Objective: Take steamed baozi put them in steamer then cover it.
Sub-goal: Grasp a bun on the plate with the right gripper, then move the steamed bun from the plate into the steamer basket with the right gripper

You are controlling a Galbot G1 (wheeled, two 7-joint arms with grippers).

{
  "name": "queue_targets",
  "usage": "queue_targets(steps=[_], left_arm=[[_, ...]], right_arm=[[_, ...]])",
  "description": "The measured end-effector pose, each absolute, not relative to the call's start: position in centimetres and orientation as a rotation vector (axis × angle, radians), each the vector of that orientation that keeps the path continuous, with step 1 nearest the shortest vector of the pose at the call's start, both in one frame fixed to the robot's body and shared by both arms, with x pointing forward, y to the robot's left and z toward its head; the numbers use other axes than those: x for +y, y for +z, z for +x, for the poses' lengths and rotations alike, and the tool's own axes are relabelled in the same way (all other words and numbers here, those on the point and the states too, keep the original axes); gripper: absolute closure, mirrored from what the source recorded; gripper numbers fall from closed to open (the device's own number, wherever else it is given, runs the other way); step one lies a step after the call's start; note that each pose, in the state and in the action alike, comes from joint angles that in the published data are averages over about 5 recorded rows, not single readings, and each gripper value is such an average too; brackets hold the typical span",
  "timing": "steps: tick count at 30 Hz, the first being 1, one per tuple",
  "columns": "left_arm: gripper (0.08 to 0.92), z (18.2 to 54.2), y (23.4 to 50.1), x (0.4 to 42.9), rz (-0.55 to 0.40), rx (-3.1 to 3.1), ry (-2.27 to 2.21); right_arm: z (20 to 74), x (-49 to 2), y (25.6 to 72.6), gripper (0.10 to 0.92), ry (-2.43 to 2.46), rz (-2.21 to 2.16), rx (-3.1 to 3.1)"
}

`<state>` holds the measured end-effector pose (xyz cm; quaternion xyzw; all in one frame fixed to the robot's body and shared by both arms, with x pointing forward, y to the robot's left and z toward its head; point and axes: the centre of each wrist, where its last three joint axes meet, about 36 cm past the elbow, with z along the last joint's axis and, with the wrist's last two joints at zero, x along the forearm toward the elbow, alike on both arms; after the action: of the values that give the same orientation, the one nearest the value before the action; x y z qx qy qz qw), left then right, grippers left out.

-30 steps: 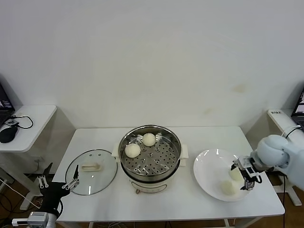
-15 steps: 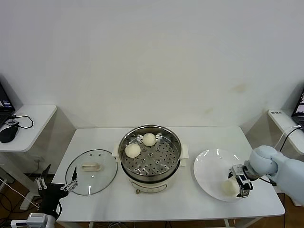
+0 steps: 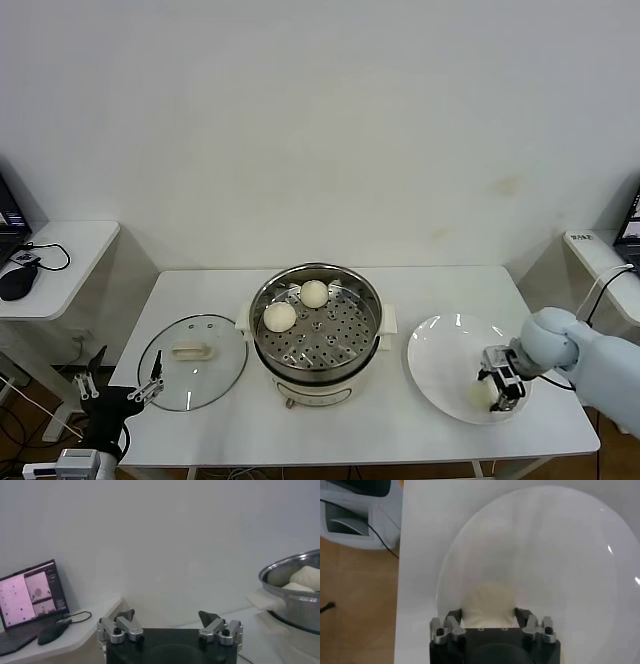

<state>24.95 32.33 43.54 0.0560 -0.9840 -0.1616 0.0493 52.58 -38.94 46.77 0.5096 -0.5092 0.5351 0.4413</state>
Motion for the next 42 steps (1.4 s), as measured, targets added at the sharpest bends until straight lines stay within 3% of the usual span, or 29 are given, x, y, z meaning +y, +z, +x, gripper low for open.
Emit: queue_targets(steps=[16,27,34,42], left_arm=[[0.177,25.4,43.6,32.2,0.152,-3.014,-0.492],[0.177,25.6,43.6,32.4,0.162,-3.015,-0.490],[0.177,25.4,43.7,32.7,0.181,-3.010,-0.494],[0.177,25.1,44.0,33.0,0.207,-3.012,-0.495]], right_arm=[[57.2,-38.5,58.8,0.386,1.392,1.227,-1.446],[59.8,-31.7,68.3,0.381,1.545,1.310,-1.564],[60.2,-24.4,69.3,0.377,1.640,1.468,-1.531],[59.8,-17.0,66.9,0.377,1.736,1.654,-1.410]])
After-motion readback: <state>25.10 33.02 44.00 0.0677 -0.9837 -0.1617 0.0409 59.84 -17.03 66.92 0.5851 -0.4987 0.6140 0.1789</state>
